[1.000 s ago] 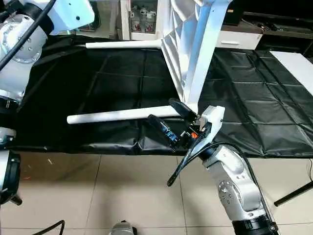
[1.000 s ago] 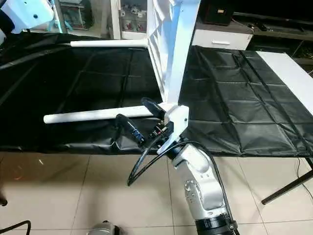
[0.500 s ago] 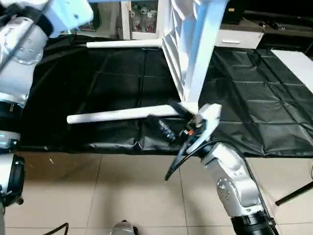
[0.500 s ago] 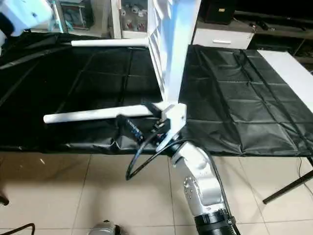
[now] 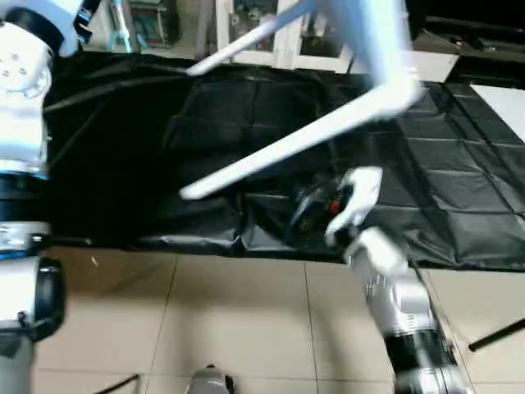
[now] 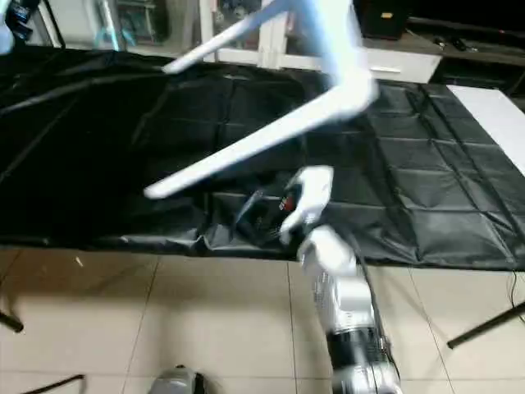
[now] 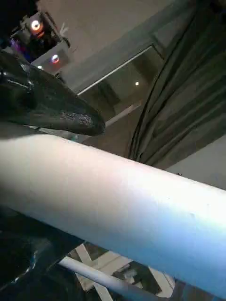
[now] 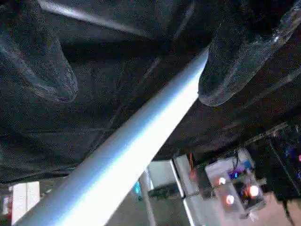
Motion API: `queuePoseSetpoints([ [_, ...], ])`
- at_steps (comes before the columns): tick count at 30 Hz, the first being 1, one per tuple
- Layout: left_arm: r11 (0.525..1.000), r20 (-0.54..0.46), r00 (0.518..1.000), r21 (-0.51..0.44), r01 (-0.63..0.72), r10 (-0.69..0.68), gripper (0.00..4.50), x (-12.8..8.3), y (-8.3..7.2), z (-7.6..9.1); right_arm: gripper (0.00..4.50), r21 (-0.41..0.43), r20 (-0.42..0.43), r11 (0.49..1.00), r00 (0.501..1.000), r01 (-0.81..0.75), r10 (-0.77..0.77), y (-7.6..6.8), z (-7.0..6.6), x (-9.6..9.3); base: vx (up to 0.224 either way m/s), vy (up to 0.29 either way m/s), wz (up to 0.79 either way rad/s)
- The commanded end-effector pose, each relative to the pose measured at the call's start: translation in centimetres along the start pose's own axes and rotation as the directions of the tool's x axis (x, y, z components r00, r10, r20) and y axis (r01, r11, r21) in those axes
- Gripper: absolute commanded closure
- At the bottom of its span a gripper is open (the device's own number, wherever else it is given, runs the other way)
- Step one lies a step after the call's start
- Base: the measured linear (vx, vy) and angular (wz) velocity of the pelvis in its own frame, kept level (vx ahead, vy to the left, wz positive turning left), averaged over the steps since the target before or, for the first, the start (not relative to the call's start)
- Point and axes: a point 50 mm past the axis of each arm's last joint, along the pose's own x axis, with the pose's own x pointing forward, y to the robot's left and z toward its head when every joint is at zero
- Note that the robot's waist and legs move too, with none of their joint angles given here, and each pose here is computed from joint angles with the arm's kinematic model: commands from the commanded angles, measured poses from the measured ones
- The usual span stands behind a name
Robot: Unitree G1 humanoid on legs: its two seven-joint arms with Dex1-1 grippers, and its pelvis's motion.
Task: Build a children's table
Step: Flip table
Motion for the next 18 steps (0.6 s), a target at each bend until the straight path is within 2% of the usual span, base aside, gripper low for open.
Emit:
queuePoseSetpoints([
  [1, 0.98, 0.103, 0.988, -0.172, -0.099, 0.118, 2.41, -0.2, 1.8, 2.1, 0.0, 0.08, 0.056, 0.996, 0.998, 0.032, -0.037, -0.9, 1.0, 0.7, 0.0, 0.0, 0.0],
  [2, 0.977, 0.098, 0.988, -0.187, -0.101, 0.121, 2.41, -0.4, 1.7, 2.0, 0.0, 0.123, 0.073, 0.992, 0.997, 0.017, -0.027, -1.1, 1.4, 1.3, 0.0, 0.0, 0.0],
  [4, 0.971, 0.089, 0.988, -0.214, -0.108, 0.13, 2.41, -0.5, 1.5, 1.8, 0.0, 0.153, 0.079, 0.988, 0.997, -0.003, -0.009, -1.2, 1.8, 2.1, 0.0, 0.0, 0.0],
  [11, 0.965, 0.081, 0.986, -0.233, -0.122, 0.144, 2.41, -0.8, 1.5, 1.7, 0.0, 0.149, 0.02, 0.988, 0.999, 0.046, -0.049, -1.9, 2.2, 4.4, 0.0, 0.0, 0.0],
  [14, 0.963, 0.075, 0.986, -0.238, -0.126, 0.147, 2.41, -0.9, 1.5, 1.7, 0.0, 0.17, 0.027, 0.985, 0.999, 0.016, -0.021, -1.8, 2.6, 5.0, 0.0, 0.0, 0.0],
  [16, 0.962, 0.074, 0.986, -0.24, -0.129, 0.151, 2.41, -1.0, 1.6, 1.7, 0.3, 0.176, 0.042, 0.984, 0.999, 0.001, -0.009, -1.7, 2.8, 5.2, 0.0, 0.0, 0.0],
  [18, 0.962, 0.073, 0.985, -0.239, -0.133, 0.154, 2.41, -1.0, 1.6, 1.7, 0.37, 0.162, 0.056, 0.987, 0.998, -0.009, 0.0, -1.7, 3.1, 5.4, 0.0, 0.0, 0.0],
])
